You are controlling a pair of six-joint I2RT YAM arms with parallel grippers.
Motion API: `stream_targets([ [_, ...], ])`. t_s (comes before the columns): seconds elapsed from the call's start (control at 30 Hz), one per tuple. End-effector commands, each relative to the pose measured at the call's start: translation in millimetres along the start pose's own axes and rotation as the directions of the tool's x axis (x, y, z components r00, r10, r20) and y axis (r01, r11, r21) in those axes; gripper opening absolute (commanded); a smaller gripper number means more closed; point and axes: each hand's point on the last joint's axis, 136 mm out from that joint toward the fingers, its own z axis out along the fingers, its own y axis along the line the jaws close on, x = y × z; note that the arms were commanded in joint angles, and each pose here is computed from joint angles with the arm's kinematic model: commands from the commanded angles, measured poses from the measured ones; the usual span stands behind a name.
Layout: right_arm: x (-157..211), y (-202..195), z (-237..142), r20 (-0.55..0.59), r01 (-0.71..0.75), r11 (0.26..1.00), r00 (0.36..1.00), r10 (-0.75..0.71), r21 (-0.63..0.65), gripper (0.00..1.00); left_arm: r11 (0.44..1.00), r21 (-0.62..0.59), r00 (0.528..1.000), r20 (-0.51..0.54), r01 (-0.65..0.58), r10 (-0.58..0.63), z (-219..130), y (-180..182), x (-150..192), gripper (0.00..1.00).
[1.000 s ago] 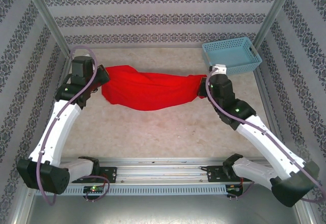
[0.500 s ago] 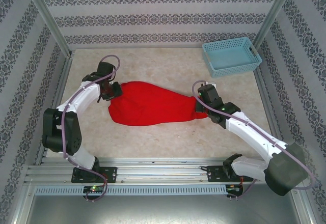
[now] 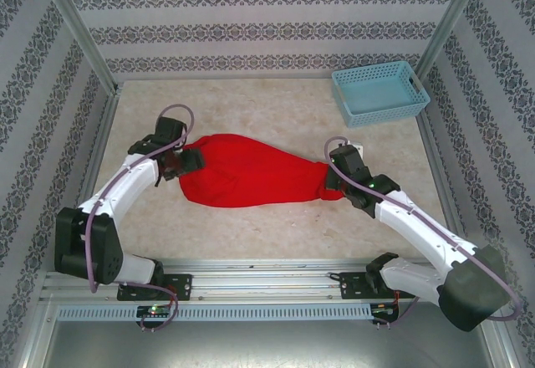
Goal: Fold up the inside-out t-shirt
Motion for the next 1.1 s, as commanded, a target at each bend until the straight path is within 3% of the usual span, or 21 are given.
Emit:
stream_targets([
  [0.0, -2.9, -3.0, -2.5, 0.008, -0.035, 0.999, 0.999, 0.035, 0.009, 0.00, 0.995, 0.096, 0.999, -0.037, -0.022, 0.026, 18.5, -25.9, 3.6, 0.60],
  [0.23, -64.0, 8.4, -34.9, 0.127, -0.001, 1.000, 0.992, 0.003, -0.019, 0.00, 0.997, 0.068, 0.998, -0.044, -0.042, 0.045, 26.9, -48.0, -35.8, 0.02],
  [0.27, -78.0, 9.3, -44.1, 0.155, 0.003, 1.000, 0.988, 0.001, -0.023, 0.00, 0.996, 0.073, 0.999, -0.024, -0.047, 0.049, 18.0, -54.2, -46.9, 0.00],
  [0.43, -137.9, 7.0, -97.3, 0.302, 0.006, 0.998, 0.953, 0.011, -0.055, 0.00, 0.988, 0.131, 0.975, 0.214, -0.086, 0.057, -74.2, -82.7, -105.9, 0.00],
  [0.53, -166.0, 7.8, -134.6, 0.384, 0.023, 0.996, 0.923, 0.010, -0.081, 0.00, 0.978, 0.174, 0.924, 0.380, -0.119, 0.045, -143.2, -92.6, -129.0, 0.00],
  [0.67, -187.8, 11.7, -176.3, 0.457, 0.050, 0.991, 0.890, 0.011, -0.122, 0.00, 0.966, 0.210, 0.856, 0.517, -0.150, 0.020, -205.8, -95.2, -137.7, 0.00],
  [0.87, -200.0, 14.5, -203.8, 0.515, 0.065, 0.985, 0.857, 0.028, -0.161, 0.00, 0.965, 0.217, 0.825, 0.564, -0.146, -0.002, -237.4, -86.1, -128.4, 0.00],
  [1.07, -186.9, 44.3, -168.2, 0.408, 0.083, 0.961, 0.912, 0.033, -0.264, 0.00, 0.971, 0.180, 0.839, 0.543, -0.155, 0.033, -230.4, -75.2, -114.7, 0.00],
])
